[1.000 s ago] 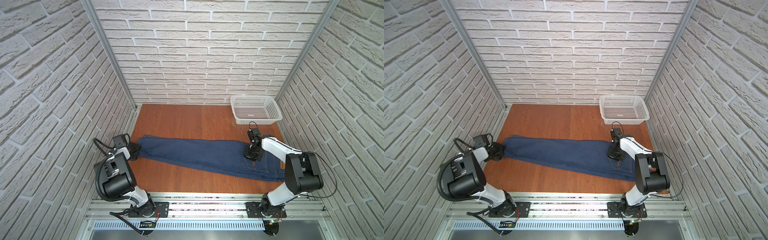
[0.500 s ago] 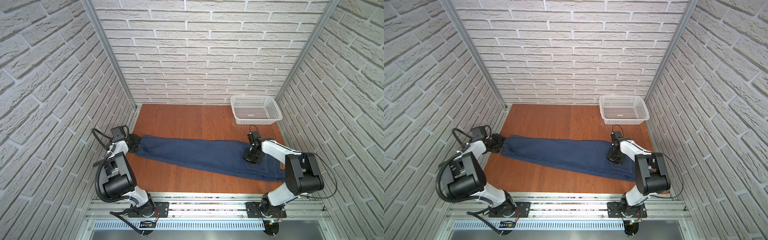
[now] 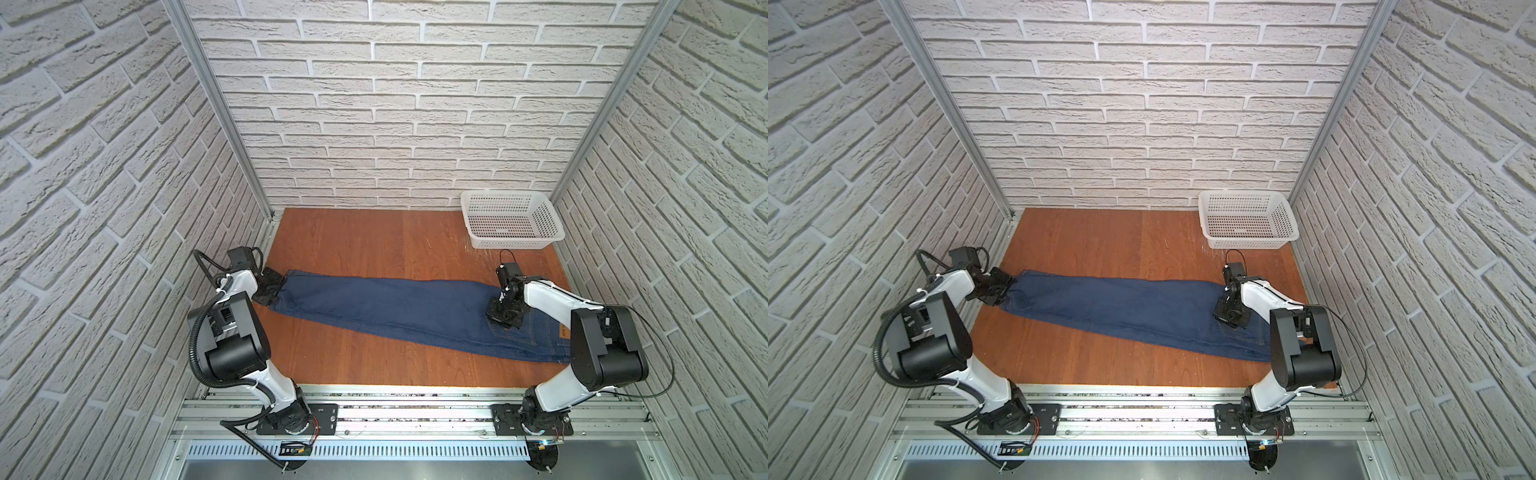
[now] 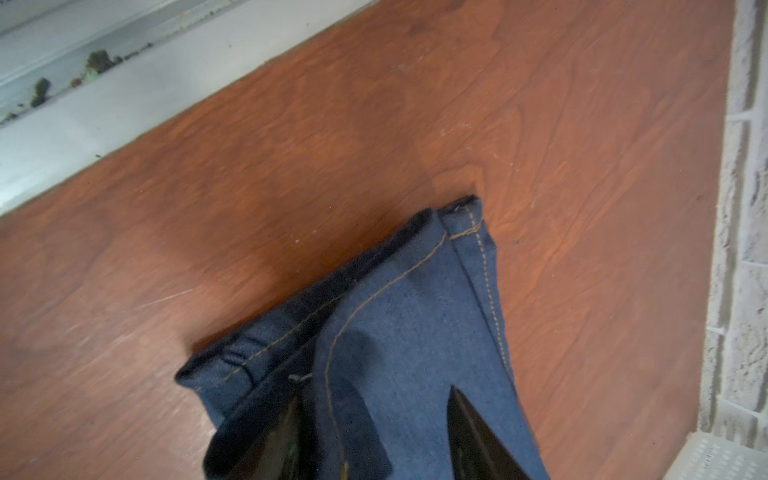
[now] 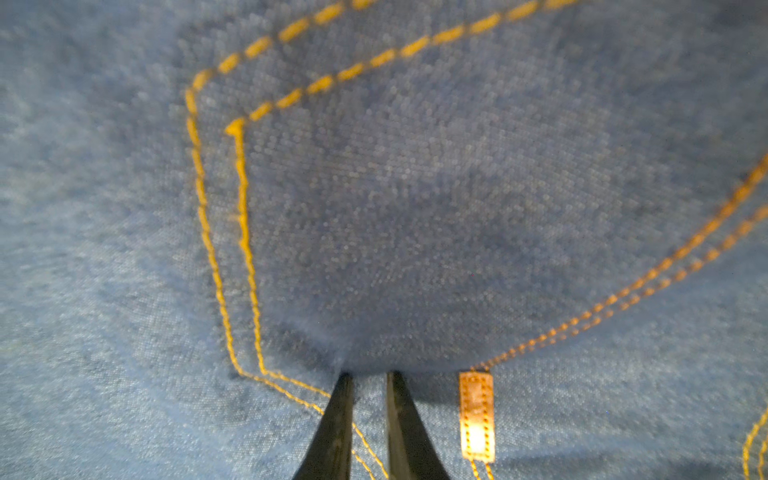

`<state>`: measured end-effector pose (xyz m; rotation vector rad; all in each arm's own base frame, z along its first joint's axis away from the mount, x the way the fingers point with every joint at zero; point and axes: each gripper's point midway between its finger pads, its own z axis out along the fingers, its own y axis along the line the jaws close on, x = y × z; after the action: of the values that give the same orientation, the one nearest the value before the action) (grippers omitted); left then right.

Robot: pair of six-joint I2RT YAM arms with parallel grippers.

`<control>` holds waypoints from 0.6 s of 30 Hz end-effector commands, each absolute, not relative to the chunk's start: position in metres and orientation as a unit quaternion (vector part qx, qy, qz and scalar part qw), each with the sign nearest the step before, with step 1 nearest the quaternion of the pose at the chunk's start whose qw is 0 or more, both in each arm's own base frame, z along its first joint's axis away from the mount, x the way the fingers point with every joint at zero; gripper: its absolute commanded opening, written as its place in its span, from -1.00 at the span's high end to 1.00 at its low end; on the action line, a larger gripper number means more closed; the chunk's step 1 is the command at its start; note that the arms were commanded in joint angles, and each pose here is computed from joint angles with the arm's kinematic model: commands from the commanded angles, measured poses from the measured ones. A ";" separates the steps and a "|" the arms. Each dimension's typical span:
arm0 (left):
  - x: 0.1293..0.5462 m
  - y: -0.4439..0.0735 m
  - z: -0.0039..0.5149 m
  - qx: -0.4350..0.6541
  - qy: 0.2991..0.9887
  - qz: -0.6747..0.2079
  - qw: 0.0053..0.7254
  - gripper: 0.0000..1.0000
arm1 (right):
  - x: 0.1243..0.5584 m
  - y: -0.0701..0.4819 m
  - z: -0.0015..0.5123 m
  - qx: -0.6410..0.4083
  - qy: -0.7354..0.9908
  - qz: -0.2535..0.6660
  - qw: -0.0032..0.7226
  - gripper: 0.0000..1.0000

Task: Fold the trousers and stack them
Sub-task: 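Lift the leg hems with the left gripper toward the waistband while the right holds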

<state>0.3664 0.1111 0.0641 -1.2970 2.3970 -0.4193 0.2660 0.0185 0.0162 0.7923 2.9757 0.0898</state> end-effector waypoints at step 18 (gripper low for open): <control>0.399 -0.110 0.230 0.058 0.940 -0.181 0.281 1.00 | 0.262 0.030 -0.002 0.247 0.967 0.056 0.011 0.65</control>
<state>0.4356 -0.0513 0.2304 -0.2432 2.4251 -0.4523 0.2664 0.0193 0.0161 0.7869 2.9755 0.0999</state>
